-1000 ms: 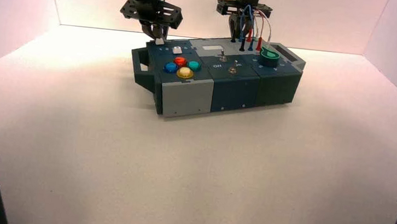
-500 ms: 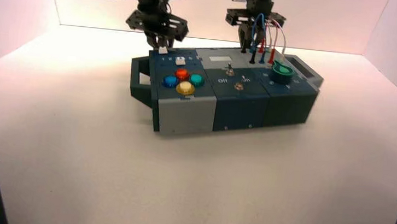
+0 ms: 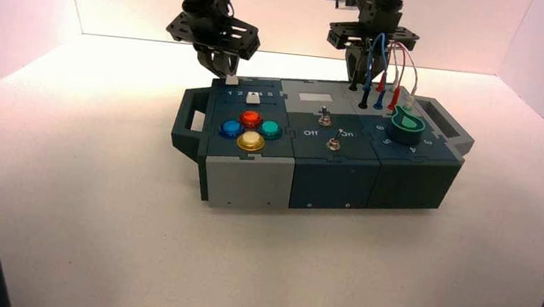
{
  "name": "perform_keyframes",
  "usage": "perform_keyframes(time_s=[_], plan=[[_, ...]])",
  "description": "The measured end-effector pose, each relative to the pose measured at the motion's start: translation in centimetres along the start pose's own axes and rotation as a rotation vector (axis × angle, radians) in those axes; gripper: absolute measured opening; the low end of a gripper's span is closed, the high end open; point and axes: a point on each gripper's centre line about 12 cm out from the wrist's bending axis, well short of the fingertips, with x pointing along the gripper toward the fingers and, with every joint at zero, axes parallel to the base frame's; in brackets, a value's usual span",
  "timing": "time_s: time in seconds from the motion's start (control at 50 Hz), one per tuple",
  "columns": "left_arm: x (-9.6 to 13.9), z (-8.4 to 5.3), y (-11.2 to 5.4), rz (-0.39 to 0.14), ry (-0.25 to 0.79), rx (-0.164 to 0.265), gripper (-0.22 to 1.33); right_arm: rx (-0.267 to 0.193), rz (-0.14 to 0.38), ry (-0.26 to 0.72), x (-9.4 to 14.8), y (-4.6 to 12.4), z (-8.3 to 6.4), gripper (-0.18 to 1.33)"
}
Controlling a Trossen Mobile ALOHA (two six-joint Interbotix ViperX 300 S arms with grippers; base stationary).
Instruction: Flip the bottom switch off with the right gripper.
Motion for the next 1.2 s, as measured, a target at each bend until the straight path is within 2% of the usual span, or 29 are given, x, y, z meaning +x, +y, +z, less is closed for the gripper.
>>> perform_keyframes(time_s=[0.22, 0.46, 0.62, 0.66, 0.76, 0.78, 0.8, 0.82, 0.84, 0.9, 0.98, 1.0, 1.08, 1.12, 1.18, 1.2], plan=[[-0.4, -0.7, -1.1, -0.006, -0.013, 0.018, -0.17, 0.002, 0.000, 0.006, -0.6, 0.1, -1.7, -0.14], [-0.4, -1.7, -1.6, -0.009, -0.007, 0.017, -0.17, 0.014, 0.005, 0.010, -0.5, 0.4, -3.1, -0.15], [-0.4, -2.0, -1.7, -0.008, -0.010, 0.013, -0.17, 0.013, 0.003, -0.002, -0.4, 0.5, -3.1, -0.14], [-0.5, -1.8, -1.7, -0.008, -0.010, 0.021, -0.17, 0.004, -0.005, -0.012, -0.8, 0.4, -2.6, -0.14], [-1.2, -0.3, -2.0, -0.019, -0.001, 0.049, -0.17, -0.010, -0.022, -0.073, -2.9, 0.1, -0.5, -0.14], [-1.3, -0.2, -2.0, -0.019, -0.003, 0.048, -0.17, -0.010, -0.022, -0.073, -2.9, 0.1, -0.5, -0.14], [-1.8, 0.8, -2.1, -0.022, -0.009, 0.060, -0.17, -0.013, -0.026, -0.100, -4.3, 0.1, 0.3, -0.14], [-2.0, 1.2, -2.2, -0.023, -0.015, 0.062, -0.17, -0.014, -0.026, -0.110, -4.7, 0.1, 0.5, -0.14], [-3.0, 2.6, -2.1, -0.023, -0.042, 0.064, -0.17, -0.014, -0.029, -0.151, -6.7, 0.1, 1.2, -0.14], [-3.9, 3.5, -2.1, -0.025, -0.054, 0.065, -0.17, -0.017, -0.030, -0.177, -8.5, 0.2, 1.4, -0.14], [-5.3, 4.4, -2.0, -0.028, -0.064, 0.068, -0.17, -0.013, -0.029, -0.186, -10.6, 0.3, 0.9, -0.14], [-6.1, 4.7, -2.0, -0.029, -0.069, 0.065, -0.16, -0.014, -0.030, -0.197, -11.7, 0.4, 0.4, -0.14], [-7.7, 4.6, -2.1, -0.034, -0.069, 0.069, -0.17, -0.013, -0.028, -0.211, -13.6, 0.7, -1.1, -0.14], [-8.5, 4.3, -2.2, -0.037, -0.063, 0.070, -0.17, -0.009, -0.024, -0.223, -14.4, 1.0, -2.1, -0.14], [-9.7, 2.8, -2.2, -0.041, -0.044, 0.068, -0.17, -0.003, -0.008, -0.232, -15.3, 1.6, -4.1, -0.14], [-9.7, 2.7, -2.3, -0.041, -0.042, 0.071, -0.17, -0.003, -0.008, -0.232, -15.3, 1.6, -4.1, -0.14]])
